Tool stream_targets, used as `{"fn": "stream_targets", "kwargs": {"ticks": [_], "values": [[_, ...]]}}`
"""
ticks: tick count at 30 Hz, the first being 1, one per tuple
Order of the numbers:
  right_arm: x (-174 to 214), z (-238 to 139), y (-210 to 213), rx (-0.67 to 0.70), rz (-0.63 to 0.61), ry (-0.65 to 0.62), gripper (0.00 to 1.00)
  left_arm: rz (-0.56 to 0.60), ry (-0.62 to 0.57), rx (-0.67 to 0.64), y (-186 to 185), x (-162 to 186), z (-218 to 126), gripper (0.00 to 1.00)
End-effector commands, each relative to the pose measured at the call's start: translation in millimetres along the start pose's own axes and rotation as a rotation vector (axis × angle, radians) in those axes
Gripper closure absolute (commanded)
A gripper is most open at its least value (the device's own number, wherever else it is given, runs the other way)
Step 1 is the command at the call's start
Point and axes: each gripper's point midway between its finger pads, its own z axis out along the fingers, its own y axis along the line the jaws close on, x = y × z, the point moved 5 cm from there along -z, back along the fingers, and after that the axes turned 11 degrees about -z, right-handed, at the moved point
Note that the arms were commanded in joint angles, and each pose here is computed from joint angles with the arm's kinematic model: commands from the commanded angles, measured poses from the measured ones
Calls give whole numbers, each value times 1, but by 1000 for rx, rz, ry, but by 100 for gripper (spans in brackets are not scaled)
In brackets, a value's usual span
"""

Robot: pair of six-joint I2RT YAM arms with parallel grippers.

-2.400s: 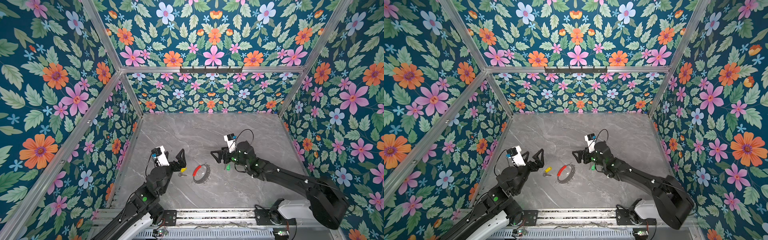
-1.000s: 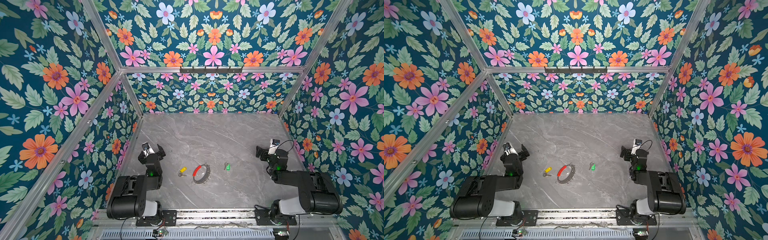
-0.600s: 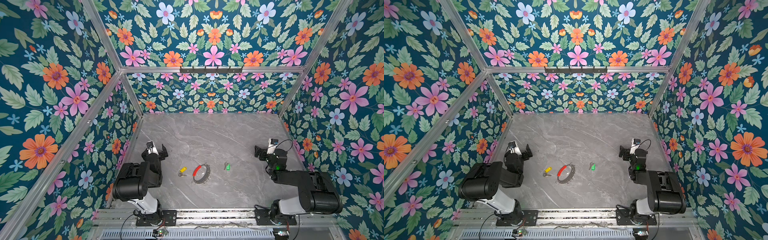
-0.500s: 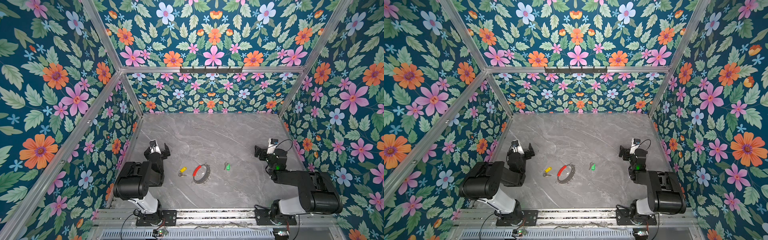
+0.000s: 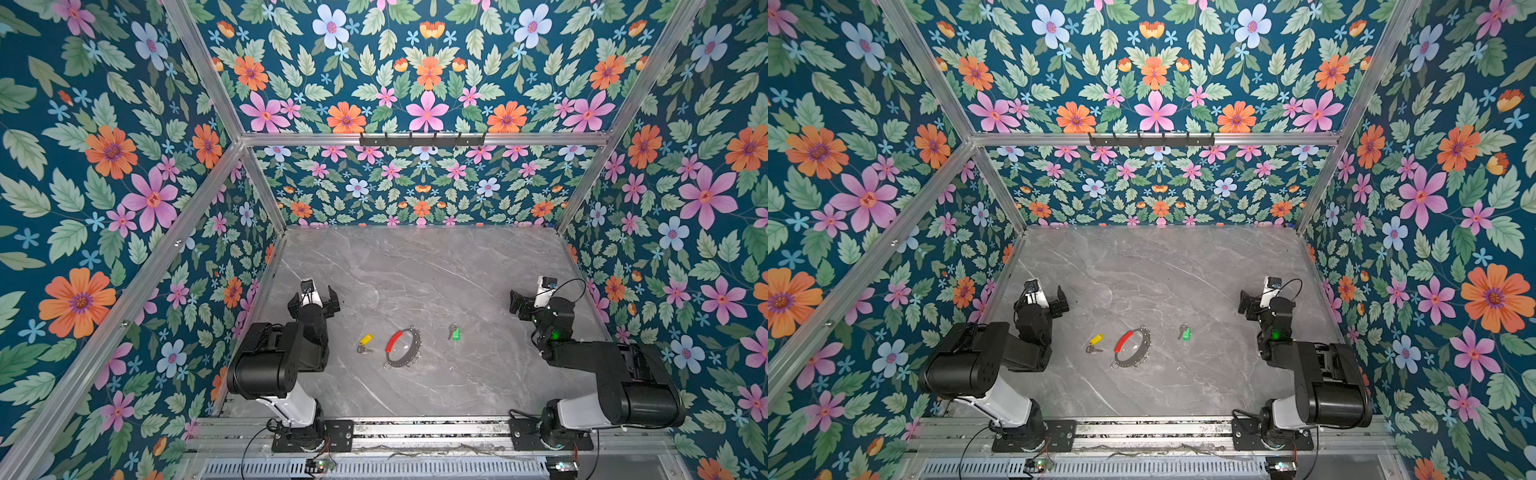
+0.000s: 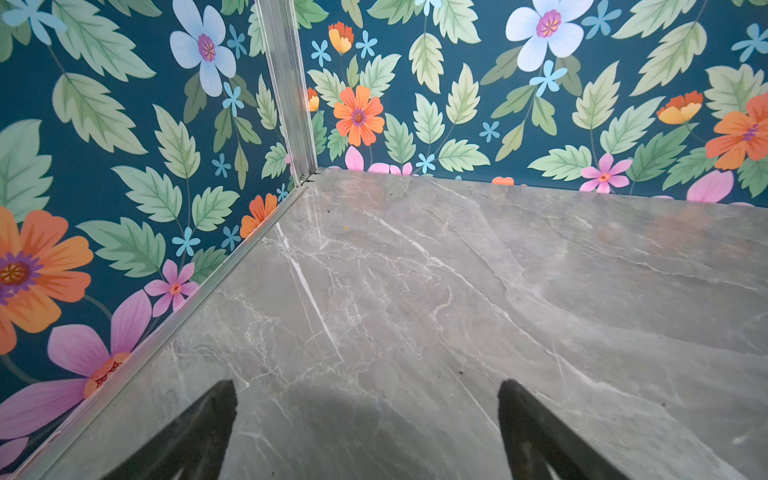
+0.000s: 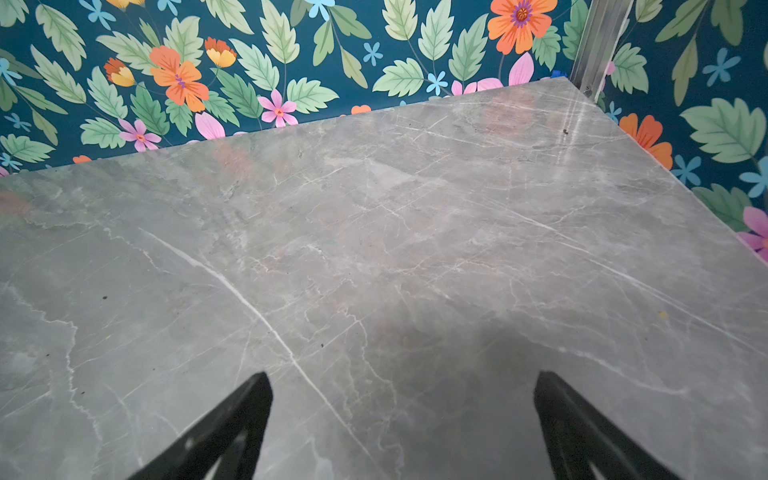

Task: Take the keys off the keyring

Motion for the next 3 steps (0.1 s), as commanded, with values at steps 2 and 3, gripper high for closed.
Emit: {"fn": "stream_targets", "kwargs": {"ticks": [2,3], "values": [[-2,0,-1,5,-14,-9,1,4,-17,11,-2,-4,1,0],[-2,0,-1,7,-14,-8,1,3,-19,10,-2,-5,1,0]]}}
